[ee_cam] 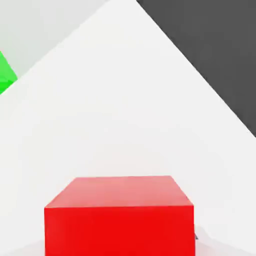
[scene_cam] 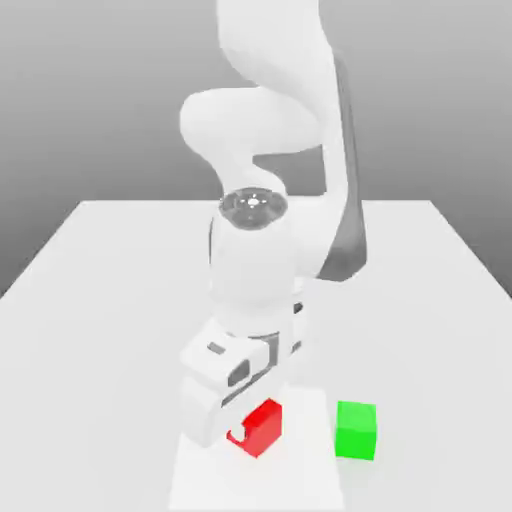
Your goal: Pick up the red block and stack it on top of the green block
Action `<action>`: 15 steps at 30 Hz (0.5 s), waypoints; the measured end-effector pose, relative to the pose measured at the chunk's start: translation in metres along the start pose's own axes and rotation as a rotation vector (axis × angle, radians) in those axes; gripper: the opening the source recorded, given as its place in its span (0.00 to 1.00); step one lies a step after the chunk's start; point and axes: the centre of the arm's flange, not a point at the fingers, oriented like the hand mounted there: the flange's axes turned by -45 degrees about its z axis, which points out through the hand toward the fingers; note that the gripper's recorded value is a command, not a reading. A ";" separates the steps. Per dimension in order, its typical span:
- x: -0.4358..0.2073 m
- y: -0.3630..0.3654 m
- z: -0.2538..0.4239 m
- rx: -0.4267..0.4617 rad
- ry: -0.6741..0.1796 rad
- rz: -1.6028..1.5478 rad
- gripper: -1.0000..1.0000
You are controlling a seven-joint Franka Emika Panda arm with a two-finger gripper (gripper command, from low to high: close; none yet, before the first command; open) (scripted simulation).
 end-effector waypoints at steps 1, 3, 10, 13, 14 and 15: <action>0.003 -0.004 -0.009 0.002 0.001 -0.018 0.00; 0.037 -0.037 -0.024 0.006 0.003 -0.194 0.00; 0.091 -0.110 -0.017 0.003 0.001 -0.572 0.00; 0.087 -0.104 0.011 0.002 0.000 -0.557 1.00; 0.087 -0.104 0.011 0.002 0.000 -0.557 1.00; 0.087 -0.104 0.011 0.002 0.000 -0.557 1.00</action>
